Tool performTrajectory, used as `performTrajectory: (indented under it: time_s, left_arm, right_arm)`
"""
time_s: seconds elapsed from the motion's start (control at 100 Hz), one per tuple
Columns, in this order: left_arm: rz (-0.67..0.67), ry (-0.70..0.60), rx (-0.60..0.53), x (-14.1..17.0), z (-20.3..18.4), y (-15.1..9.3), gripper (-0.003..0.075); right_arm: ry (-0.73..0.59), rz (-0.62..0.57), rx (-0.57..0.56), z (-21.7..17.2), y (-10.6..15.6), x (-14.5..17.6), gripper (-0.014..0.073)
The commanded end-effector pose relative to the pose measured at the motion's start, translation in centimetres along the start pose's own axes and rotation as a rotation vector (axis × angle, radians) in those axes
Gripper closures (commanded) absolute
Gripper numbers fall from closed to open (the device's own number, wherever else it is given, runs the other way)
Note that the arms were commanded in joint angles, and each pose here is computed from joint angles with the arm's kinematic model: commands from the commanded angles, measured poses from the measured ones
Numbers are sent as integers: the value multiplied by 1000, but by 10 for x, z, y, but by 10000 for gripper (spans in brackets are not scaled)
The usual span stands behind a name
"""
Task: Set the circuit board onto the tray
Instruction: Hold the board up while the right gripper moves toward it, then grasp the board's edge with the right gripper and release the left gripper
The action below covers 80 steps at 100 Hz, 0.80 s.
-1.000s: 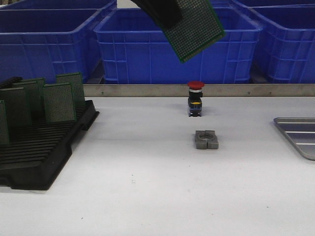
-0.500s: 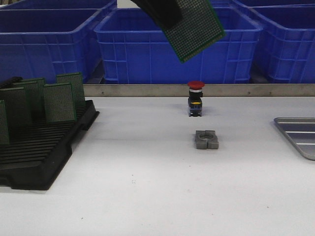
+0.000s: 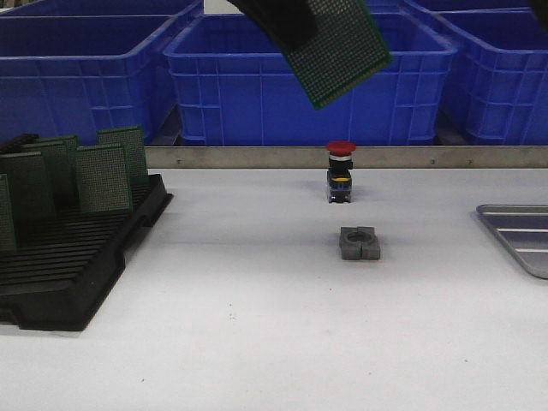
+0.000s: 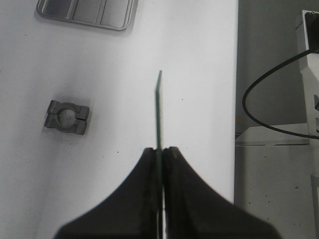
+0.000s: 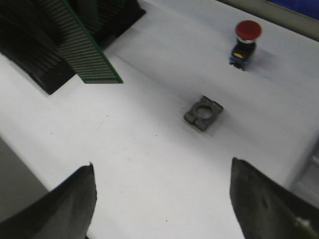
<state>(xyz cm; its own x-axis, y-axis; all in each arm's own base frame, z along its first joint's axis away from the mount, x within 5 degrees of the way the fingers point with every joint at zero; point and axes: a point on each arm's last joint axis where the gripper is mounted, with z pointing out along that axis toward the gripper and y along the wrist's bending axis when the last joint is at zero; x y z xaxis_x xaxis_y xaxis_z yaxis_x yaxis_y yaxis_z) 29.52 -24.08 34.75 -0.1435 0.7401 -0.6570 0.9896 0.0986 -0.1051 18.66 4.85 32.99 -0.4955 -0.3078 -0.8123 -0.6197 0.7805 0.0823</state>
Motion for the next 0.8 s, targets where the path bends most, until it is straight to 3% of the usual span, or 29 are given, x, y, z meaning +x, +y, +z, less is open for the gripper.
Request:
performTrajectory:
  time_s: [0.0, 0.19, 0.45, 0.79]
  left_arm:
    - [25, -76, 26, -16, -23, -20, 738]
    - [25, -76, 26, -16, -23, -20, 738]
    - [25, -76, 26, -16, -23, -20, 738]
    - [25, -76, 26, -16, -23, -20, 738]
  right_arm:
    - [-75, -99, -81, 5, -3, -24, 21]
    - [-83, -222, -203, 30, -18, -43, 22]
    - [-56, -233, -357, 50, -31, -61, 22]
    - [-27, -301, -482, 81, -10, -67, 22]
